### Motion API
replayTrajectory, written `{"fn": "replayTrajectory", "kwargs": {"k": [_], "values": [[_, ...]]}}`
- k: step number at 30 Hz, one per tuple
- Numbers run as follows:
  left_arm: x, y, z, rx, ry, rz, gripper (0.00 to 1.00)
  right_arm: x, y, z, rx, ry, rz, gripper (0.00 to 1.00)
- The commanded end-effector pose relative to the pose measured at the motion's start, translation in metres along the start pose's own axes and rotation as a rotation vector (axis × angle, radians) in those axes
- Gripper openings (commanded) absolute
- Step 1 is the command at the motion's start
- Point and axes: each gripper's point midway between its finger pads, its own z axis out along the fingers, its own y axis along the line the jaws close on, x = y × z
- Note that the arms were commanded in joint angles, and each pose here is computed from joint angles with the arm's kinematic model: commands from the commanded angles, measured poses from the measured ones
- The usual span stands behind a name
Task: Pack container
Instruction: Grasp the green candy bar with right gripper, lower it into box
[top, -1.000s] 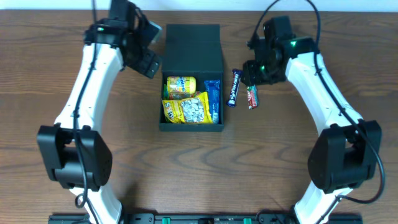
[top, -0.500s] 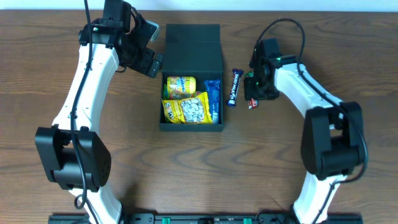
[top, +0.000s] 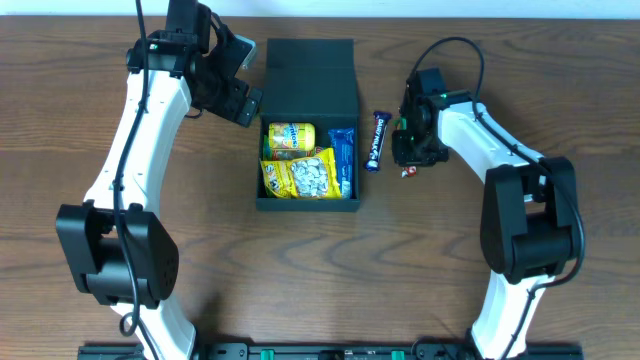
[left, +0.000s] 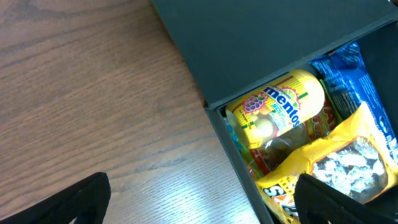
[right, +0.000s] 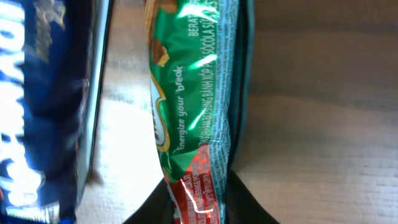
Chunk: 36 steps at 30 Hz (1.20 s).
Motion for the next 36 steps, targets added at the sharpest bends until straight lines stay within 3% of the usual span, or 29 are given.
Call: {"fn": "replayTrajectory", "kwargs": {"k": [1,7,11,22,30,32,33,34,36], "values": [[-0.005,-0.003,-0.011,0.002,-0.029,-0.005,0.95,-0.015,0.004,-0.021,-0.009,-0.022,0.001,0.16],[-0.004,-0.002,-0.011,0.002,-0.022,-0.008,0.95,-0.039,0.025,-0.09,-0.02,-0.061,-0.029,0.09],[-0.003,-0.002,-0.011,0.002,-0.022,-0.008,0.95,-0.033,0.062,-0.121,-0.069,-0.054,-0.065,0.09],[-0.003,0.0,-0.011,-0.012,-0.017,-0.009,0.95,0.033,0.148,-0.092,-0.1,0.087,-0.084,0.05],[-0.003,0.0,-0.011,-0.011,-0.018,-0.012,0.95,0.034,0.144,-0.078,0.025,0.029,0.015,0.04],[-0.003,0.0,-0.011,-0.011,-0.018,-0.012,0.95,0.031,0.142,-0.077,0.042,0.013,0.013,0.11],[-0.003,0.0,-0.011,-0.011,-0.018,-0.012,0.95,0.031,0.142,-0.077,0.044,0.012,0.013,0.25],[-0.003,0.0,-0.011,-0.011,-0.018,-0.012,0.95,0.032,0.141,-0.077,0.046,0.013,0.013,0.45],[-0.003,0.0,-0.011,-0.012,-0.018,-0.012,0.95,0.031,0.14,-0.077,0.051,0.01,0.012,0.67]]}}
